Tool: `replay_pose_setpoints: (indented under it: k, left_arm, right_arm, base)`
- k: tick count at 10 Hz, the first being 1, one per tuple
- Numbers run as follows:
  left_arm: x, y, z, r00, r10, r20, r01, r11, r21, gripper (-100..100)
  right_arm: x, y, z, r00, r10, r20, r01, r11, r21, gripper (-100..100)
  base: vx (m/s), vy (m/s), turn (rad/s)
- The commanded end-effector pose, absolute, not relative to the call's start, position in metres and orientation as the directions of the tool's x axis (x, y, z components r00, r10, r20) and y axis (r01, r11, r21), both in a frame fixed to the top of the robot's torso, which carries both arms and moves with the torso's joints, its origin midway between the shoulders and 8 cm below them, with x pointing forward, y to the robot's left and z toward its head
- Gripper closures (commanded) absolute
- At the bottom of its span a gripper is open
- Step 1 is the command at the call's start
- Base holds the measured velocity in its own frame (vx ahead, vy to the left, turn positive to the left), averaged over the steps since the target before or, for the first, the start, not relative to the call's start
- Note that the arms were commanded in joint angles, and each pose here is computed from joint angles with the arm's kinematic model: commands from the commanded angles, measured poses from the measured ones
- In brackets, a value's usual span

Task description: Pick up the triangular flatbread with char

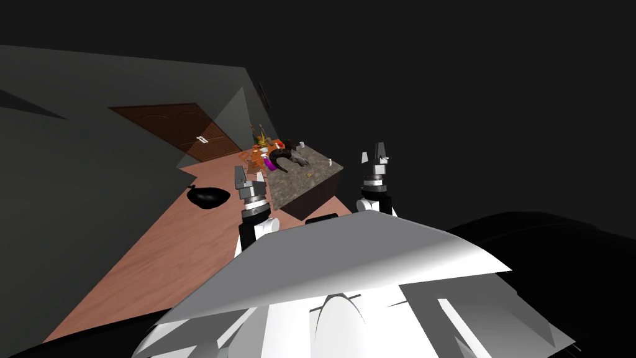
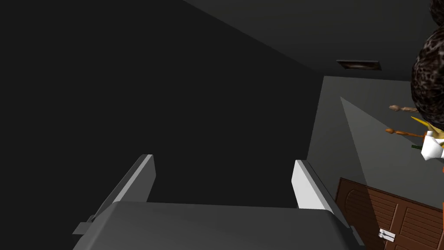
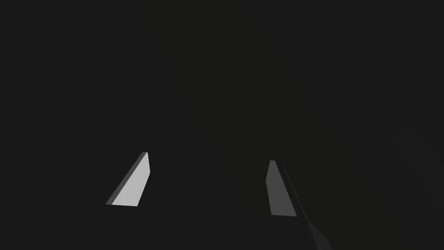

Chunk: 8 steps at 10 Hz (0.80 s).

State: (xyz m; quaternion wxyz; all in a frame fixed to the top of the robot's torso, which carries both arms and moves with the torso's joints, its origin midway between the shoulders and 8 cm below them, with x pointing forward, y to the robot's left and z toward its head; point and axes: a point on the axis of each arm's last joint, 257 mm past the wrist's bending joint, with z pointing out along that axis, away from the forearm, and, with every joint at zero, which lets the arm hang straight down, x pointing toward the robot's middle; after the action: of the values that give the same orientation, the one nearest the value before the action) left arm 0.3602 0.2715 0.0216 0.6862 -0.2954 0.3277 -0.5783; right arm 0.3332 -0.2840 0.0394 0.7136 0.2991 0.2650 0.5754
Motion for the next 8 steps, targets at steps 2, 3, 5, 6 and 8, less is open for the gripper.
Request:
replay_pose_setpoints:
  k: [2, 3, 5, 6, 8]
  left_arm:
    - [0.372, 0.270, 0.014, 0.105, -0.985, -0.136, 0.563, 0.172, -0.808, -100]
    - [0.380, 0.269, 0.011, 0.098, -0.983, -0.154, 0.541, 0.182, -0.821, -100]
    - [0.388, 0.269, 0.007, 0.093, -0.981, -0.171, 0.517, 0.194, -0.834, -100]
    - [0.396, 0.270, 0.005, 0.088, -0.978, -0.189, 0.496, 0.208, -0.843, -100]
    - [0.403, 0.270, 0.003, 0.084, -0.975, -0.207, 0.474, 0.222, -0.852, -100]
  right_arm:
    - [0.333, -0.284, 0.039, 0.197, 0.980, -0.034, -0.663, 0.159, 0.732, 0]
    - [0.333, -0.284, 0.039, 0.197, 0.980, -0.034, -0.663, 0.159, 0.732, 0]
    - [0.333, -0.284, 0.039, 0.197, 0.980, -0.034, -0.663, 0.159, 0.732, 0]
    - [0.333, -0.284, 0.039, 0.197, 0.980, -0.034, -0.663, 0.159, 0.732, 0]
    - [0.333, -0.284, 0.039, 0.197, 0.980, -0.034, -0.663, 0.159, 0.732, 0]
  base:
    - [-0.020, -0.002, -0.047]
    - [-0.015, -0.003, -0.038]
    - [-0.022, -0.002, -0.053]
    - [-0.018, -0.002, -0.047]
    - [-0.019, -0.002, -0.036]
